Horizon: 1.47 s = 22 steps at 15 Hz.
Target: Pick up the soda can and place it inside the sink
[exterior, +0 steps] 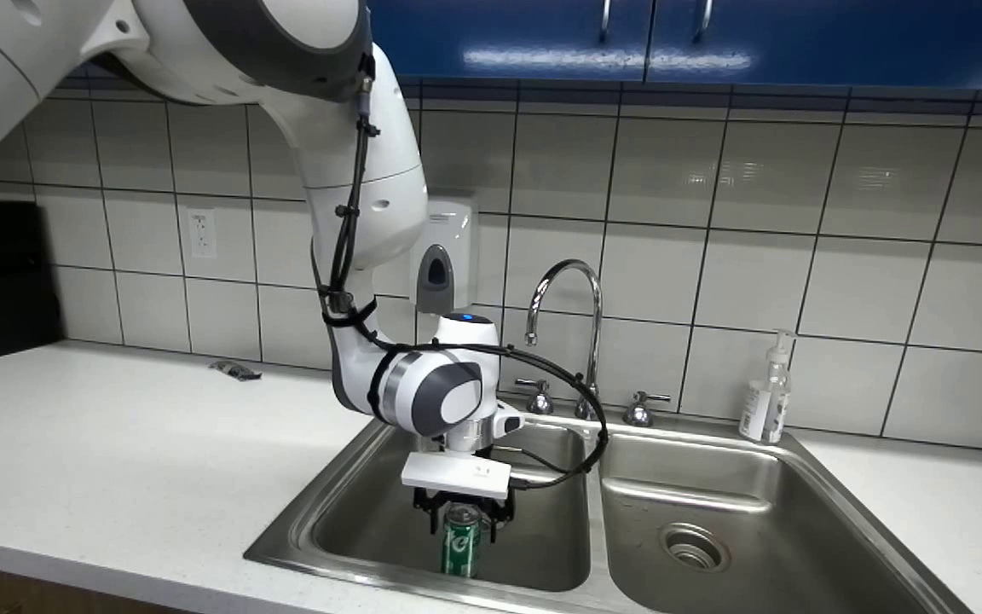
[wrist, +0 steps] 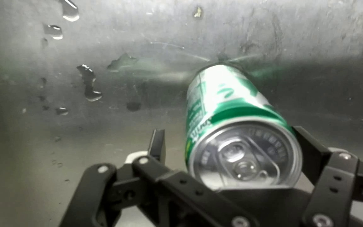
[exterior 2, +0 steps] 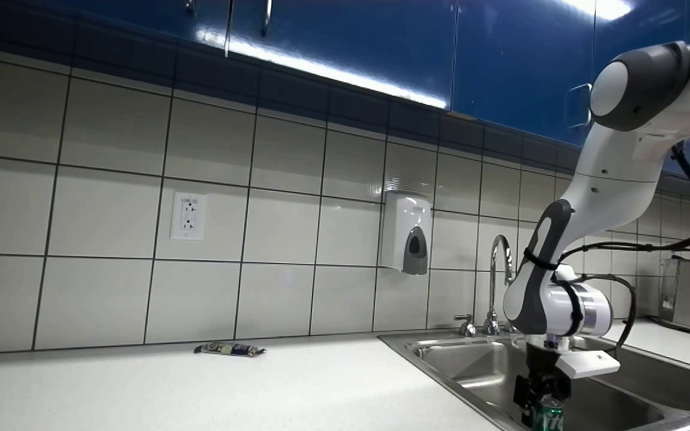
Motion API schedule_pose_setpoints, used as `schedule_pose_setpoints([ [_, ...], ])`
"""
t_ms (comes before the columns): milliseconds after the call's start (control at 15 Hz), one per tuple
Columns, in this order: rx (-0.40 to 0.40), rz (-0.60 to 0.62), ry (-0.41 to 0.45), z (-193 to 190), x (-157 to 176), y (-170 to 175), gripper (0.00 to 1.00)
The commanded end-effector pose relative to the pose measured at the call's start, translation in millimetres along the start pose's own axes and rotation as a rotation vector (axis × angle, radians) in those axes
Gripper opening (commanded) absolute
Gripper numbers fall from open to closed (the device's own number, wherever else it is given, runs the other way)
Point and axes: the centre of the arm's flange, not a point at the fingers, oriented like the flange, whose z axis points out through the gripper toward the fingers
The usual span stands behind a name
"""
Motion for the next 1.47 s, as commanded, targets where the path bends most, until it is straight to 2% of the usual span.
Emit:
schedule_pose_setpoints([
  [0,-0.003,-0.033,0.029,-31.0,-0.3,-1.7,1.00],
  [667,-0.029,-0.070,0.143,-128.8,9.7,-21.1,1.00],
  [933,-0.041,-0.070,0.135,-167.9,2.8,-42.4,1.00],
  [1400,-0.004,-0.123,0.093,-217.1,-18.5,-97.3,1.00],
])
